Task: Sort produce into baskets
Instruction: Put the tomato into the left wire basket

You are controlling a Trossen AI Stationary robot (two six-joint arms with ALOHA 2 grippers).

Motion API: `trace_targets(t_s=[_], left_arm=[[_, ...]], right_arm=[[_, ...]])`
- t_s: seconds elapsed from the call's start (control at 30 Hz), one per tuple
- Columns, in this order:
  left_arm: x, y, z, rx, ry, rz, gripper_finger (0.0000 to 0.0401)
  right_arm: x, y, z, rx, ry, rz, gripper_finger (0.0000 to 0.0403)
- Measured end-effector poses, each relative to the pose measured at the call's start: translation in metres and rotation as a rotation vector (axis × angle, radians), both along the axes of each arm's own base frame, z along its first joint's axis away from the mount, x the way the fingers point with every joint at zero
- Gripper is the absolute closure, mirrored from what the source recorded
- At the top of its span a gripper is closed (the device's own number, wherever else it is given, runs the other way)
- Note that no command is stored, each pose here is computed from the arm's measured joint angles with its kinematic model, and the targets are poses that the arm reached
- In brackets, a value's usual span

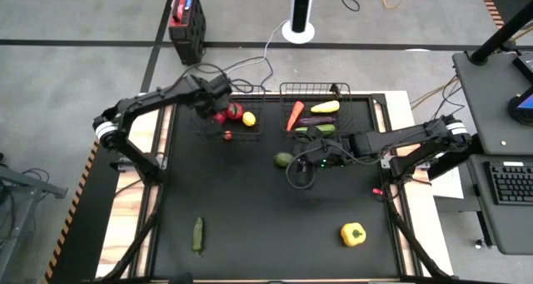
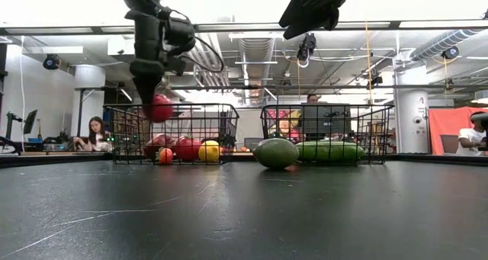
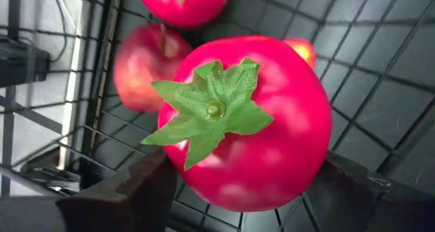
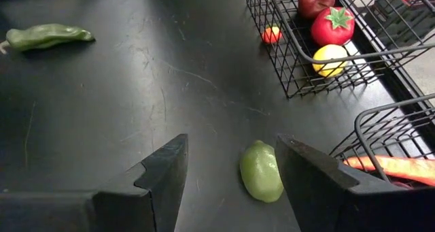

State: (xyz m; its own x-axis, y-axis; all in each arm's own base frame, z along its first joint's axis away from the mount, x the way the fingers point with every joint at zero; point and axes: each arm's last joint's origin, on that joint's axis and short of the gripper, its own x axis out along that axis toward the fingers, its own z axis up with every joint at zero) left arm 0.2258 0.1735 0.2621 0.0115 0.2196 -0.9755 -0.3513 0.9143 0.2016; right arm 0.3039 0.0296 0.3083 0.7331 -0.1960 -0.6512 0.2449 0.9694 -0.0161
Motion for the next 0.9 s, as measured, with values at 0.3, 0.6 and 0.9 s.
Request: trace_targets(t_s=[0.3, 0.6, 0.9], left_arm=[[-0.001, 0.0, -0.012, 0.007, -0.004, -0.001, 0.0136], [0.011, 0.008, -0.018, 0.058, -0.103, 0.09, 0.0136], [0.022, 0.017, -0.04, 0.034, -0.092, 0.167, 0.0136]], right_arm=[[0.0, 0.0, 0.0, -0.001, 0.0, 0.0, 0.0191], [0.0, 0.0, 0.001, -0.003, -0.007, 0.001, 0.0191], [0.0, 0.0, 0.0, -0.004, -0.006, 0.001, 0.0191]])
